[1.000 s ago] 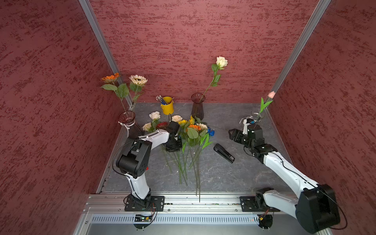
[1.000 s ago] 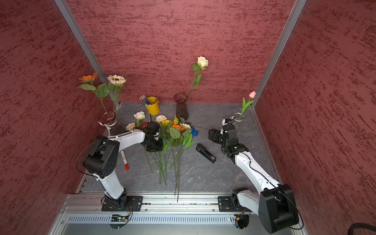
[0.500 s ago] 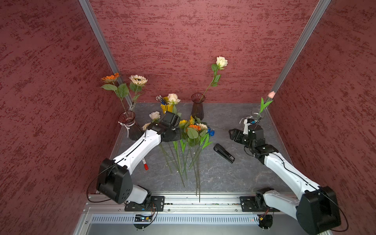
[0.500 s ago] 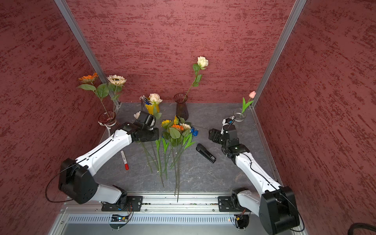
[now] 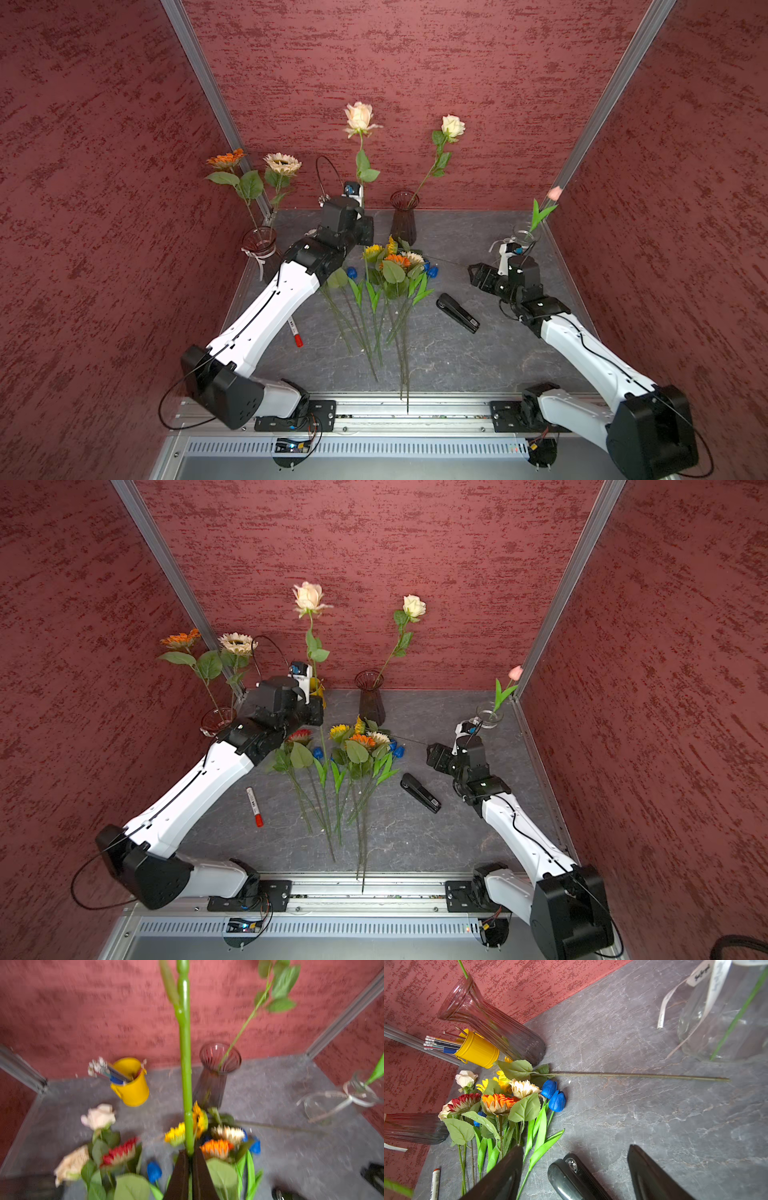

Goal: Arrange the flowers in different vases according to their variety
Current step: Insert the flower into the vase.

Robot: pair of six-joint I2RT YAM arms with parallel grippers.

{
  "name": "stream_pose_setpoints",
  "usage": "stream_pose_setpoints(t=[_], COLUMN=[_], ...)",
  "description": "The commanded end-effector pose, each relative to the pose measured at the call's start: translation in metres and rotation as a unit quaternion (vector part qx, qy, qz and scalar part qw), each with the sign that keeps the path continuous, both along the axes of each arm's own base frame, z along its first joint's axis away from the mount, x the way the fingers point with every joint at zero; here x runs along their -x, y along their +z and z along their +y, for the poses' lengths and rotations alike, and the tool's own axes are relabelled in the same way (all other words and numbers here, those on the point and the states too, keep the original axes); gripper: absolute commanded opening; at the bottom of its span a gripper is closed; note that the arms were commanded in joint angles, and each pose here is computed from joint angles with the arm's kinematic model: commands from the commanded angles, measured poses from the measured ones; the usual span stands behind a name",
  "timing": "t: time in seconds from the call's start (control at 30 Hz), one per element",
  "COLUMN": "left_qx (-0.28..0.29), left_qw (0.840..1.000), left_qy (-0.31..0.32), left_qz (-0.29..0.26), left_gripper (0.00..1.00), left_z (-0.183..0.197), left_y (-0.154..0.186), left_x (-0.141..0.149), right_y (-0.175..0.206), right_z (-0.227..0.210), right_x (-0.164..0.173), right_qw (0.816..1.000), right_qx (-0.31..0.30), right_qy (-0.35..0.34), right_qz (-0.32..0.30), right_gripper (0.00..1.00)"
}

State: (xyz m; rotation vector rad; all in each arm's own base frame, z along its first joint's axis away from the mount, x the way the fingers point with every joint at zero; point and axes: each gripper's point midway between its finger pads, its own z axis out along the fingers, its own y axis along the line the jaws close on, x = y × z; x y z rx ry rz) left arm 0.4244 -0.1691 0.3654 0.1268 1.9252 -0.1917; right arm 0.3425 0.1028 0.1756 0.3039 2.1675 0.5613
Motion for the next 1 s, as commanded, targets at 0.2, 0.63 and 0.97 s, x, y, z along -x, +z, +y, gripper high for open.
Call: stream_pose_setpoints(t=[0.2,0.63,0.97], left_qx=[0.074,0.124,0.064], left_qw=[0.972,0.974,0.993], left_qy=[0.004,-0.042,-0.098], left_qz=[-0.225,-0.185,-0.032], left_gripper=[0.00,0.00,0.52], left_z=[-0.009,-0.062,-0.129], left_y=[0.145,0.098,-0.061], left_x=[-0.096,-0.168,-0.179], right_y=[0.005,0.018,0.015], right_z=[-0.001,-0.004,-0.006], right_x=[0.004,-0.005,-0.002], right_qw=[1.000,1.000,0.999], right_qx=[0.003,0.029,0.031], right_qy=[-0.005,-0.006,-0.007], right_qz=[-0.003,-0.008,-0.005], right_gripper=[0.84,0.85,0.85])
